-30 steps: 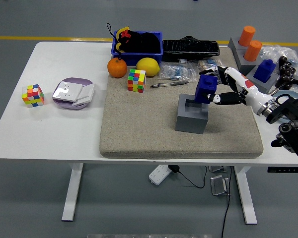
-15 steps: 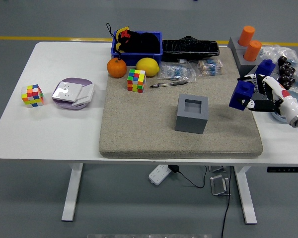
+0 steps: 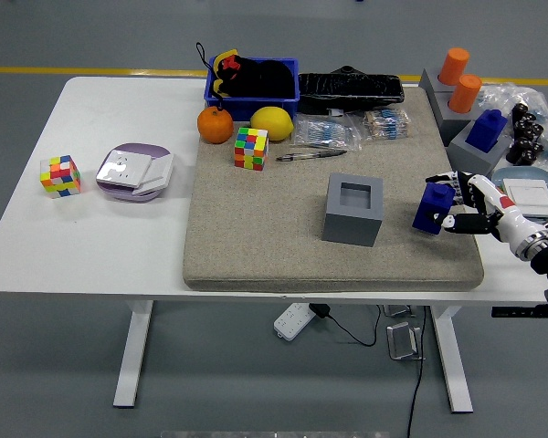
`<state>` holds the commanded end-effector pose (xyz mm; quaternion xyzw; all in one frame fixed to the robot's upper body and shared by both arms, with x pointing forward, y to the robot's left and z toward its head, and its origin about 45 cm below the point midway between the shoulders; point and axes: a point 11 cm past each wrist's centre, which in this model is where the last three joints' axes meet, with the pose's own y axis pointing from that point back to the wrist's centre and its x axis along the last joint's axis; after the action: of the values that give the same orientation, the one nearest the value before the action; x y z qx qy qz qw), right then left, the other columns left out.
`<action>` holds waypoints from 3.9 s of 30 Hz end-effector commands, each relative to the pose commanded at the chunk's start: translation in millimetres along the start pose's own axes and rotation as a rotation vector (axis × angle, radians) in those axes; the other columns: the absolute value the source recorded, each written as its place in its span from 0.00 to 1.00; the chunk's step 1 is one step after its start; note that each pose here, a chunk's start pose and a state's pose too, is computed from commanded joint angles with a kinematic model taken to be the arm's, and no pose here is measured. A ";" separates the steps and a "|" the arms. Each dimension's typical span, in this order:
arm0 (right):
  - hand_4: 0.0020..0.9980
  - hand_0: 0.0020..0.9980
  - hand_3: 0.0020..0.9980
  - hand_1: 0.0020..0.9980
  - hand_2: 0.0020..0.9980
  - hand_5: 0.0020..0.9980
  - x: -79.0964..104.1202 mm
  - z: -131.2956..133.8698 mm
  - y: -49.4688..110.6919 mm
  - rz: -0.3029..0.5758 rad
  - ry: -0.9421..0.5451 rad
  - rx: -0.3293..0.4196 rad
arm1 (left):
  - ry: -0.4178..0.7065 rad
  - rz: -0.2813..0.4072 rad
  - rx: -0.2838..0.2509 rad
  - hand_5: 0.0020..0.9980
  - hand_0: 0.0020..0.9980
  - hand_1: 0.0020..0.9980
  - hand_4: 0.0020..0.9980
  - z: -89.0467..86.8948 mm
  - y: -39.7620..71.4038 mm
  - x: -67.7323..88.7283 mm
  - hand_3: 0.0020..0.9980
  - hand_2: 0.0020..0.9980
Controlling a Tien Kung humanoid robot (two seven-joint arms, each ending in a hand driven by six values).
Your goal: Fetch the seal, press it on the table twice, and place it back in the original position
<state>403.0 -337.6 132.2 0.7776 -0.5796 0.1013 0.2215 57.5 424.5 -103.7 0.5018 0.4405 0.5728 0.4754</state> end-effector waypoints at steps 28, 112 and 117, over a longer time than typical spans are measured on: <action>0.58 0.49 0.51 0.42 0.42 0.00 24.9 -60.6 -6.5 0.044 -0.013 0.170 | 0.005 -0.002 -0.005 0.40 0.81 0.82 0.79 2.3 0.0 -0.7 0.84 0.79; 0.84 0.66 0.72 0.68 0.67 0.00 -67.5 -96.7 -45.5 -0.248 0.028 0.206 | -0.007 -0.007 -0.008 0.40 0.82 0.82 0.80 5.3 0.0 -2.2 0.84 0.79; 0.88 0.71 0.74 0.72 0.70 0.00 -68.2 -96.7 -45.7 -0.250 0.031 0.205 | -0.008 -0.007 -0.006 0.40 0.82 0.82 0.80 4.3 -0.1 -2.5 0.84 0.79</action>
<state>434.9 -224.0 178.8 0.8607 -0.4614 0.1435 0.1605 62.0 422.1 -103.7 0.5009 0.4388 0.5704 0.4808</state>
